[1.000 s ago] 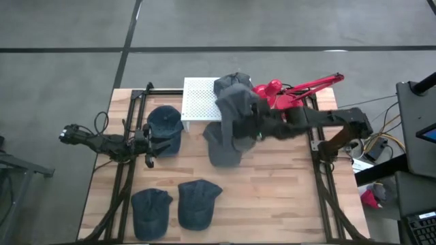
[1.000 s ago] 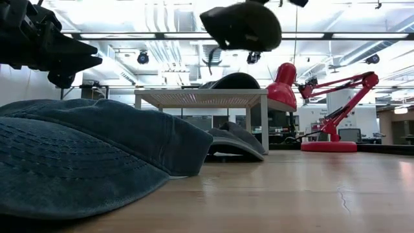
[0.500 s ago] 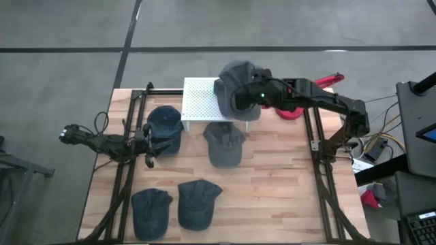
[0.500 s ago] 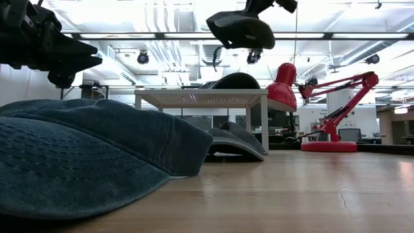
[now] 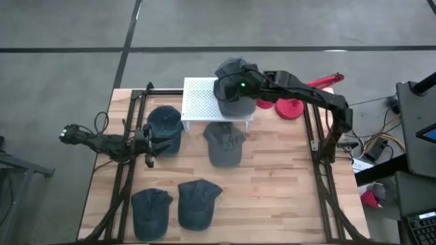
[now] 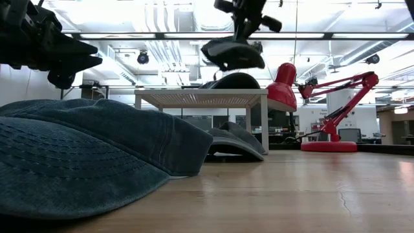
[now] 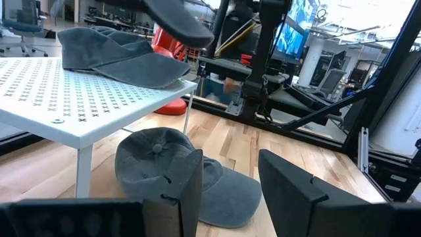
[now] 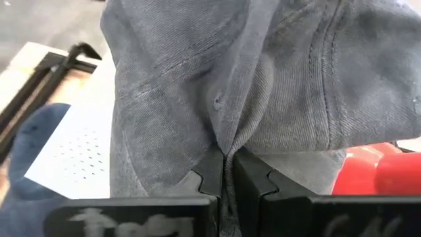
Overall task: Pick & Place hat
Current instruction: Stack the bottom gray cap on top of the gray cap on the shelf
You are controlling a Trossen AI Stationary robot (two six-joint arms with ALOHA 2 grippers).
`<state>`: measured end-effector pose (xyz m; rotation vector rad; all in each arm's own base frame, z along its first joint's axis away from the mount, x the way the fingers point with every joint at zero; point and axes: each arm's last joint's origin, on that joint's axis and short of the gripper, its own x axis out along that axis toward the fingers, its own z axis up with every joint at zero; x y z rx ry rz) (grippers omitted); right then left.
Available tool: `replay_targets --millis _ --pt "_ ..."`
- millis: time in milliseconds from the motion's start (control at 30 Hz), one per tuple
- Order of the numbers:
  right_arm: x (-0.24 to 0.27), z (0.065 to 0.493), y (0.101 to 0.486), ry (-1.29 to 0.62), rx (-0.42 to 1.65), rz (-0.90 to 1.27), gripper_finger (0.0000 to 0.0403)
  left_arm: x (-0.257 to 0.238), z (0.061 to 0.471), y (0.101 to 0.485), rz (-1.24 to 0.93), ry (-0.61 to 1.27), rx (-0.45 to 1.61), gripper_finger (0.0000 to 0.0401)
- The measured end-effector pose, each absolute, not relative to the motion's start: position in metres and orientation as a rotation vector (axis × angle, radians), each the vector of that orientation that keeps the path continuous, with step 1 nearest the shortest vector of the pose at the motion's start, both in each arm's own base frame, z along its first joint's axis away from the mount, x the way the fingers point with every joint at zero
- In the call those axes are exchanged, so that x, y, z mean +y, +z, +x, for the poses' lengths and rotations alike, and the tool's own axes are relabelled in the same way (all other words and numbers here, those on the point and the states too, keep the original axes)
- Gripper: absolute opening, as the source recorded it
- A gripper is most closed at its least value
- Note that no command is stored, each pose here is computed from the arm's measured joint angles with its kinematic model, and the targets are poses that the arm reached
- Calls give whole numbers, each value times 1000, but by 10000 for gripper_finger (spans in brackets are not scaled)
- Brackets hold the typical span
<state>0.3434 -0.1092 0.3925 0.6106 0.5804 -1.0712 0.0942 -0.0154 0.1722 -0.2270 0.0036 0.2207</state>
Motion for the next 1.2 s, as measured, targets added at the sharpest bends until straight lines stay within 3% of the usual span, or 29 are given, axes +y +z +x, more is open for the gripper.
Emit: replay_targets --millis 367,1200 --pt "-116 363 364 -1083 681 607 13 -15 94 172 -226 223 3 149" --pt "-122 361 347 -1118 723 660 13 -15 94 172 -223 223 4 149"
